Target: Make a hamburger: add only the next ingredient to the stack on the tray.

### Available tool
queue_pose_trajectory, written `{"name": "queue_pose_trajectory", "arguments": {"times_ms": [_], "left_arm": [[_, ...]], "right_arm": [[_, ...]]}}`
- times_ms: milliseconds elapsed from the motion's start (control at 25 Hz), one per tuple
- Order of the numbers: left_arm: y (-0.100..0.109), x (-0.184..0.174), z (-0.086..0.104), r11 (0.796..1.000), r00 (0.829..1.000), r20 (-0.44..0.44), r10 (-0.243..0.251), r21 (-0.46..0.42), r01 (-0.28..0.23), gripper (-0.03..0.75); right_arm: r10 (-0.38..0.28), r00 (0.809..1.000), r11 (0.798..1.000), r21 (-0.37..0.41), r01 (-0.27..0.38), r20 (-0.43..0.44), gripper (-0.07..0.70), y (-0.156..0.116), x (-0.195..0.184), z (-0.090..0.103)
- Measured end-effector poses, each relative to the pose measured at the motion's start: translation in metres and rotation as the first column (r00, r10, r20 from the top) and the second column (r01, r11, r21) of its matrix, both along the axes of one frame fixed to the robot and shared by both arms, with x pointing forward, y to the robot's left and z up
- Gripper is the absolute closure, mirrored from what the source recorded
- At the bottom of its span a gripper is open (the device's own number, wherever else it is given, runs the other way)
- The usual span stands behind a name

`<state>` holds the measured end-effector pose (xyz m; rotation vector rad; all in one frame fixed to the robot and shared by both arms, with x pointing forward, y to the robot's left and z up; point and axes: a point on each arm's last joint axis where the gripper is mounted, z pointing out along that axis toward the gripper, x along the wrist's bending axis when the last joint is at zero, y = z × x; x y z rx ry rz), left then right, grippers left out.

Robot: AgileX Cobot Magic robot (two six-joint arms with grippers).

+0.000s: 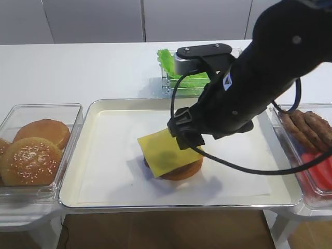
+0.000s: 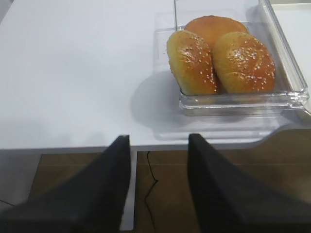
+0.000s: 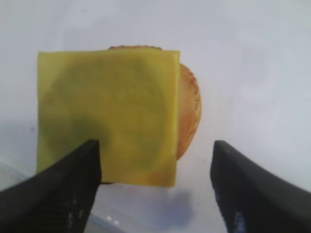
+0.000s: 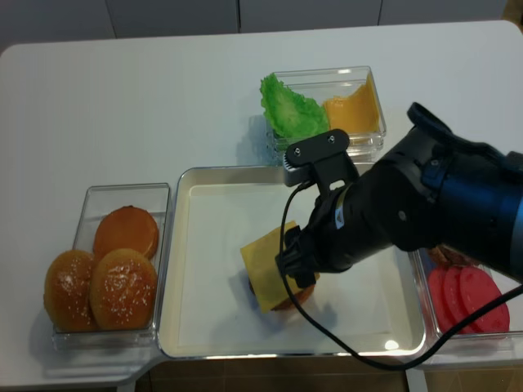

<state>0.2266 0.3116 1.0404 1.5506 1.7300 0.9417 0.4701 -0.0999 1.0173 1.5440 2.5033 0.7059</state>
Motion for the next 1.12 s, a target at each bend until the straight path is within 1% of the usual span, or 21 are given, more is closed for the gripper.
{"name": "queue_pose_trajectory", "arguments": {"times_ms": [80,240,400,560,600,680,800,920,1120], "left_arm": [[0.0,0.0,0.0,1.0,1.0,0.0,0.0,0.0,0.0,0.422],[0.0,0.0,0.0,1.0,1.0,0.0,0.0,0.0,0.0,0.422],[0.0,0.0,0.0,1.0,1.0,0.0,0.0,0.0,0.0,0.422],[0.0,0.0,0.0,1.0,1.0,0.0,0.0,0.0,0.0,0.422],[0.0,0.0,0.0,1.0,1.0,0.0,0.0,0.0,0.0,0.422],[0.0,0.0,0.0,1.0,1.0,0.0,0.0,0.0,0.0,0.422],[0.0,0.0,0.0,1.0,1.0,0.0,0.0,0.0,0.0,0.422],[0.0,0.0,0.0,1.0,1.0,0.0,0.0,0.0,0.0,0.422],[0.0,0.0,0.0,1.0,1.0,0.0,0.0,0.0,0.0,0.422]], "right_arm": [[-0.008,1.0,1.0,-0.01,0.008,0.027,0.072,-0.004,-0.001,0.006],[-0.031,0.998,0.997,-0.075,0.035,0.058,0.073,-0.015,-0.001,0.015],[-0.082,0.996,0.989,-0.119,0.087,0.047,0.093,-0.034,0.01,0.021],[-0.126,0.992,0.974,-0.186,0.126,0.016,0.111,-0.064,0.022,0.021],[-0.146,0.989,0.97,-0.195,0.143,0.003,0.117,-0.072,0.025,0.021],[-0.182,0.983,0.964,-0.202,0.174,-0.022,0.126,-0.088,0.03,0.021],[-0.252,0.967,0.953,-0.182,0.24,-0.04,0.129,-0.112,0.036,0.024],[-0.323,0.946,0.934,-0.17,0.314,-0.032,0.13,-0.137,0.038,0.031],[-0.397,0.918,0.905,-0.178,0.387,-0.022,0.131,-0.169,0.031,0.043]]}}
